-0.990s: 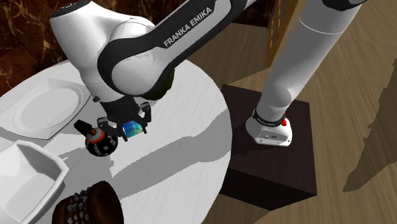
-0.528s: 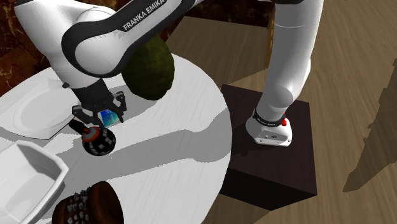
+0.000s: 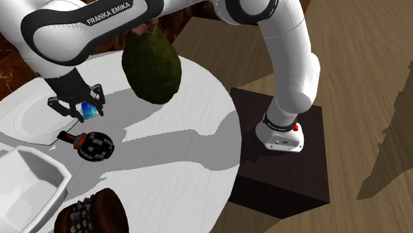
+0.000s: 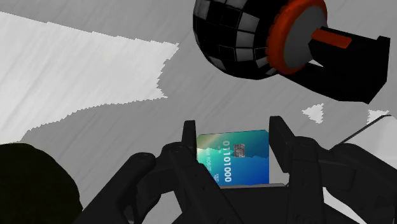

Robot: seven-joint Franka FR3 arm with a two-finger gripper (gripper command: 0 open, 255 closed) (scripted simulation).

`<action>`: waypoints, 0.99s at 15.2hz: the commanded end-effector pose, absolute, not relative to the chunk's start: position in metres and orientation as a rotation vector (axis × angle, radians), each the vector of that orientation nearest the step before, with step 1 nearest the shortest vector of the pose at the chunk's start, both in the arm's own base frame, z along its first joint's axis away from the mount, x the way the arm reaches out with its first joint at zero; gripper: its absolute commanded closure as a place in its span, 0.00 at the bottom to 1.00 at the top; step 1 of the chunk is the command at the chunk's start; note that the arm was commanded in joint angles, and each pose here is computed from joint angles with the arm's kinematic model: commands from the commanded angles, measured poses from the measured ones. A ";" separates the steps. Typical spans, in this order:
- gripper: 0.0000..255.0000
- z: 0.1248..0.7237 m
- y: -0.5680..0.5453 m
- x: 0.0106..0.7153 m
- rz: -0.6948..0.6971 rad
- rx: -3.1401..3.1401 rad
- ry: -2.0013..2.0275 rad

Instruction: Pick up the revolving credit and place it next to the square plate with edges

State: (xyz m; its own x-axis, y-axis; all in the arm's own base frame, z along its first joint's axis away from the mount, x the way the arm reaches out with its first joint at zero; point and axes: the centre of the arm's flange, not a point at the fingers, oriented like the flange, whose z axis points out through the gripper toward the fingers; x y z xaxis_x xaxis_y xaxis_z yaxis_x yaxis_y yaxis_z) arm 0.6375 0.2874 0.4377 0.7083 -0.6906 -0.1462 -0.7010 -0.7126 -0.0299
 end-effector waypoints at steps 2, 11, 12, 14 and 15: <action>1.00 0.432 0.283 0.660 0.190 -2.827 1.156; 1.00 0.384 0.283 0.660 0.190 -2.827 1.156; 1.00 0.379 0.283 0.660 0.190 -2.827 1.156; 1.00 0.368 0.283 0.660 0.190 -2.827 1.156; 1.00 0.363 0.283 0.660 0.190 -2.827 1.156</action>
State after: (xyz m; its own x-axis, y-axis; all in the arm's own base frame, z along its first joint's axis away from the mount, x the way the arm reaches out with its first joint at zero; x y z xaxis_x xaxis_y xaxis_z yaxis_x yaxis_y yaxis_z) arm 0.6591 0.2843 0.3683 0.7075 -0.6917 -0.1450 -0.7017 -0.7119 -0.0277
